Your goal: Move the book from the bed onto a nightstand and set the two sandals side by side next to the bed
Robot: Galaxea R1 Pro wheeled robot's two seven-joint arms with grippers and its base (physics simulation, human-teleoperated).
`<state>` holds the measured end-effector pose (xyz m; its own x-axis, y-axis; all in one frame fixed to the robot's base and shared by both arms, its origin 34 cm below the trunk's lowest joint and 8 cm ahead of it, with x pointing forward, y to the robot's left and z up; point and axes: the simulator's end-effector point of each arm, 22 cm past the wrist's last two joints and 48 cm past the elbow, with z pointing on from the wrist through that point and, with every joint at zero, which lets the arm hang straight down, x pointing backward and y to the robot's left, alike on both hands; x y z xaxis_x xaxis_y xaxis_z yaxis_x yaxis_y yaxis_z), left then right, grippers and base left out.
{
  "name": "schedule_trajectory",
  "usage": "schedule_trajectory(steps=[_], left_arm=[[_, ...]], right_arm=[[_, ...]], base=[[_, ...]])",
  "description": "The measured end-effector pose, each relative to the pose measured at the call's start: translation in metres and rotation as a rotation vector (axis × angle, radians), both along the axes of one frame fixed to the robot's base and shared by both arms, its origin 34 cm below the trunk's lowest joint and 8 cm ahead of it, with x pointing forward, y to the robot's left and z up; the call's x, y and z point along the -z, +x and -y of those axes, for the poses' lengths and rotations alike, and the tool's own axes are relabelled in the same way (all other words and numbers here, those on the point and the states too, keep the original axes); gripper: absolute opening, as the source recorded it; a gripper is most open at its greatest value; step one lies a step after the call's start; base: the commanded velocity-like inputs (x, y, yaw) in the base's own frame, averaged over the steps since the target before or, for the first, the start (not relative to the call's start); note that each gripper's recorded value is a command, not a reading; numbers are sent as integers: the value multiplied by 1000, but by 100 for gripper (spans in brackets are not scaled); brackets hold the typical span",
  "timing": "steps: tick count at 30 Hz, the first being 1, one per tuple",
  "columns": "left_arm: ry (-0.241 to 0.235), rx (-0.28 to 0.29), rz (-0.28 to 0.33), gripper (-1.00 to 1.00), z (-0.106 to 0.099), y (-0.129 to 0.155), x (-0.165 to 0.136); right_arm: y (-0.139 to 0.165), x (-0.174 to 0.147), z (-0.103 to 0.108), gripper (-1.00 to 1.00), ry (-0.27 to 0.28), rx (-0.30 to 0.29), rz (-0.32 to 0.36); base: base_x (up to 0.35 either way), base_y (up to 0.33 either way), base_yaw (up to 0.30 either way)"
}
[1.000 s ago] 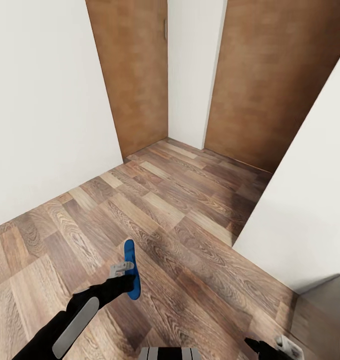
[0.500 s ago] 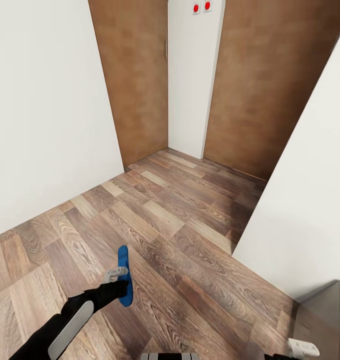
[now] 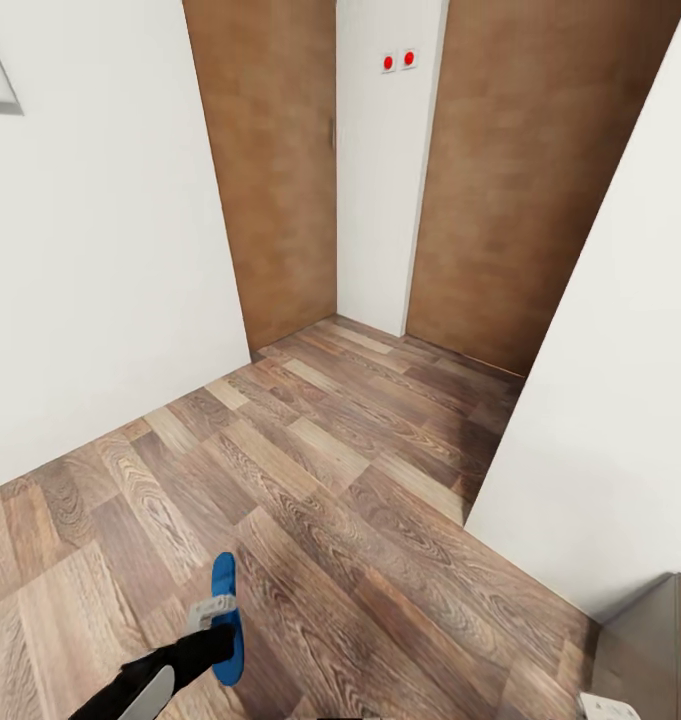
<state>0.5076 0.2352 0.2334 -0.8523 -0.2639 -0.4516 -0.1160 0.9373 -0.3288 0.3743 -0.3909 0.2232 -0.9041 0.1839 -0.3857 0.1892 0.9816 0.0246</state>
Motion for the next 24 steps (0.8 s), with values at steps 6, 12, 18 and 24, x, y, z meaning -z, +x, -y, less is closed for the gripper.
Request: schedule_trajectory(steps=[6, 12, 18, 24], left_arm=[[40, 96, 52, -100, 23, -18, 8], [107, 97, 62, -100, -12, -22, 11], [113, 89, 50, -100, -16, -25, 13], [104, 90, 33, -100, -5, -32, 17]], right_arm=[[-3, 1, 3, 100, -6, 6, 22], [-7, 1, 4, 100, -5, 13, 20], [-18, 10, 7, 100, -10, 24, 19], [-13, 7, 8, 100, -14, 26, 45]], base=[[0, 0, 0], [0, 0, 0], [0, 0, 0], [0, 0, 0]])
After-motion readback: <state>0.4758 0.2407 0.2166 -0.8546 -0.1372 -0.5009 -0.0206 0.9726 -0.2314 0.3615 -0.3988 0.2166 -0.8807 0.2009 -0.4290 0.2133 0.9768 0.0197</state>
